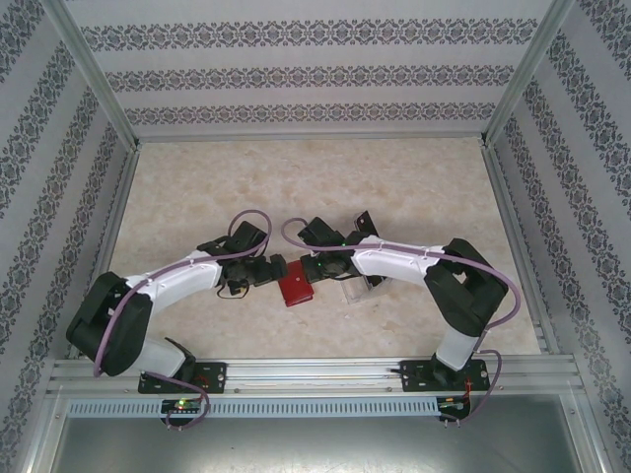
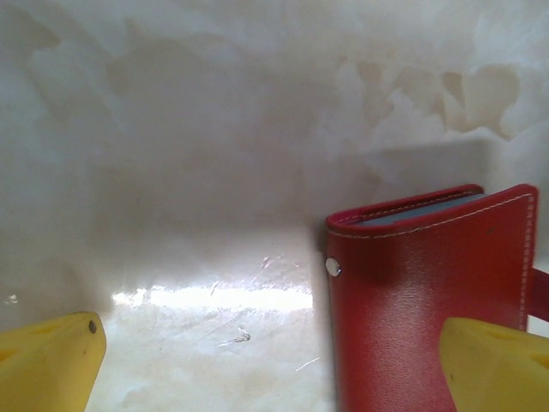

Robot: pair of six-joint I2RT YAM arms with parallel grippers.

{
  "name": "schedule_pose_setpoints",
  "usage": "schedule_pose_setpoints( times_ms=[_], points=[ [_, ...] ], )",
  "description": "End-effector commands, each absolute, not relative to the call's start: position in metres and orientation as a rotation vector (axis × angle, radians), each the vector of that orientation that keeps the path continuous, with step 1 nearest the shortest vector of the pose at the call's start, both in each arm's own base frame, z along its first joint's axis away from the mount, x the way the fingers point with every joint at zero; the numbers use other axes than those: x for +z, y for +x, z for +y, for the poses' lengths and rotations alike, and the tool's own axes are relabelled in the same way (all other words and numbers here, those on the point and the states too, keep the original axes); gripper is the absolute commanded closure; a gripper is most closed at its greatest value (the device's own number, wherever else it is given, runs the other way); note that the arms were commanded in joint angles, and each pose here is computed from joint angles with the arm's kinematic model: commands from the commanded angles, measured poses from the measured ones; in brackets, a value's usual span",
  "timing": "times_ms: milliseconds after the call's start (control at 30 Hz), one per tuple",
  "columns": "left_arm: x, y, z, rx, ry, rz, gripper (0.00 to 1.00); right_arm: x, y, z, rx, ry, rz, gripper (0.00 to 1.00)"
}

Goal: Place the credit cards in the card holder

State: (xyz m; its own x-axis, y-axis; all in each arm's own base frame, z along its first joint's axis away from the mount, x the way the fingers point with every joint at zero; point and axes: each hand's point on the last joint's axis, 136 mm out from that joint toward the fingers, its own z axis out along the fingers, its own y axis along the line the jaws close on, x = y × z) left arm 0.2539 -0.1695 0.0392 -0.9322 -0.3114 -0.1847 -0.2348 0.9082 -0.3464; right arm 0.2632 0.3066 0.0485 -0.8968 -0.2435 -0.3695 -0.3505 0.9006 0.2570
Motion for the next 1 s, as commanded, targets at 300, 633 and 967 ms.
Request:
schedule_pose_setpoints(
  times_ms=[300,633,967],
  points=[
    [0.016,0.251,-0.172,-0.319,-0.307,2.919,0.0,0.062,0.256,0.319,0.658,-0.363,2.735,1.0],
    [0.01,0.248,-0.176,-0.335,-0.31,2.923,0.0,0.044,0.246,0.334,0.766,-0.328,2.778,1.0],
    [0.009,0.248,-0.176,-0.341,-0.312,2.923,0.0,0.031,0.241,0.337,0.735,-0.349,2.813,1.0]
  ],
)
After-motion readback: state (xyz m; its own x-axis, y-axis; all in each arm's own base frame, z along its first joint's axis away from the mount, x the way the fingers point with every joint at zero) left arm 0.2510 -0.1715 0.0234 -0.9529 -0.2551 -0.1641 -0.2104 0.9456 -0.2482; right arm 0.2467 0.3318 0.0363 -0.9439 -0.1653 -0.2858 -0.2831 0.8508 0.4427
